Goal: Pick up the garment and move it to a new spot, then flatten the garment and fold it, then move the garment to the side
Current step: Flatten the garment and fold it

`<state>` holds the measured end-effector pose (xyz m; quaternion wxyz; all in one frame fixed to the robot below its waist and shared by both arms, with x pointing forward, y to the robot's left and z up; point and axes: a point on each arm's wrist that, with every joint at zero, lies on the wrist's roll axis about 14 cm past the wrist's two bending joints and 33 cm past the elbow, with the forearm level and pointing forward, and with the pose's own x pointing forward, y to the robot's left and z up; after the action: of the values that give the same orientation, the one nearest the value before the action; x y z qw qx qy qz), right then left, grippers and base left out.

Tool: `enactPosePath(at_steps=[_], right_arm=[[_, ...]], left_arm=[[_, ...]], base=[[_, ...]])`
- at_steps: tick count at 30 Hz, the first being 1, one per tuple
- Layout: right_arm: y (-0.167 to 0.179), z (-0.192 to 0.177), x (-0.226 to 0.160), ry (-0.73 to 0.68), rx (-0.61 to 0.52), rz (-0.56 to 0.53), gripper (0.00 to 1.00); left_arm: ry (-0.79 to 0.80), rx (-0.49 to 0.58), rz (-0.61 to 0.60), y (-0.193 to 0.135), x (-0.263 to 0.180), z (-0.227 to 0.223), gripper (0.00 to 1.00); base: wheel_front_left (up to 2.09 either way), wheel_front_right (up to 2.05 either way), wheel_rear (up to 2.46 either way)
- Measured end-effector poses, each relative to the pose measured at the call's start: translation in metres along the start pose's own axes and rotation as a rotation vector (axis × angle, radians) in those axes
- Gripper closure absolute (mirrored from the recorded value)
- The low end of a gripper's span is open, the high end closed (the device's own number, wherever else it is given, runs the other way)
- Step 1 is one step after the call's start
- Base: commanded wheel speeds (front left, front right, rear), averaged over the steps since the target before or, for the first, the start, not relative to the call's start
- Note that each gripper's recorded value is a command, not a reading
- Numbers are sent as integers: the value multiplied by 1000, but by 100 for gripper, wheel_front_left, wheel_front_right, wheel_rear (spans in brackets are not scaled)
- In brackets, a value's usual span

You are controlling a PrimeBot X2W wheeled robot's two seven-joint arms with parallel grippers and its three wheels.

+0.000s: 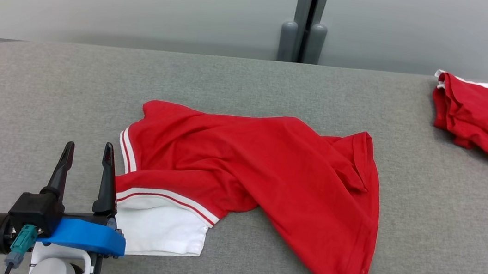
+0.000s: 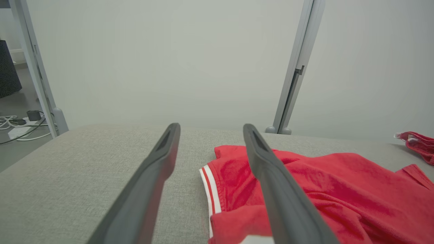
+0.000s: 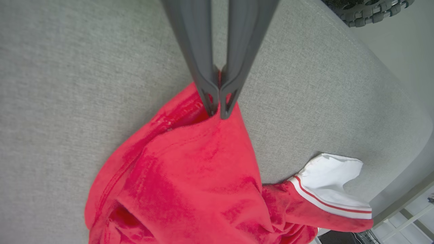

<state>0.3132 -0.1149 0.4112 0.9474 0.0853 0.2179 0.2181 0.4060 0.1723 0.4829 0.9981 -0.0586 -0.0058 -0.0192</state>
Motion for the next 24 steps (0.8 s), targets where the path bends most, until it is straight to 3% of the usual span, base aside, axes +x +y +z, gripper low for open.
enactPosePath(at_steps=[10, 18, 24], right_arm=[[-10, 20, -3, -37, 35, -61, 100], [-38, 50, 25, -103, 1, -102, 100], [-55, 47, 41, -81, 11, -134, 100]], left_arm=[[3, 0, -17, -4, 8, -2, 0], [5, 11, 14, 7, 5, -2, 0], [-2, 17, 40, 17, 1, 1, 0]], base=[[0, 0, 0], [0, 0, 0], [0, 0, 0]])
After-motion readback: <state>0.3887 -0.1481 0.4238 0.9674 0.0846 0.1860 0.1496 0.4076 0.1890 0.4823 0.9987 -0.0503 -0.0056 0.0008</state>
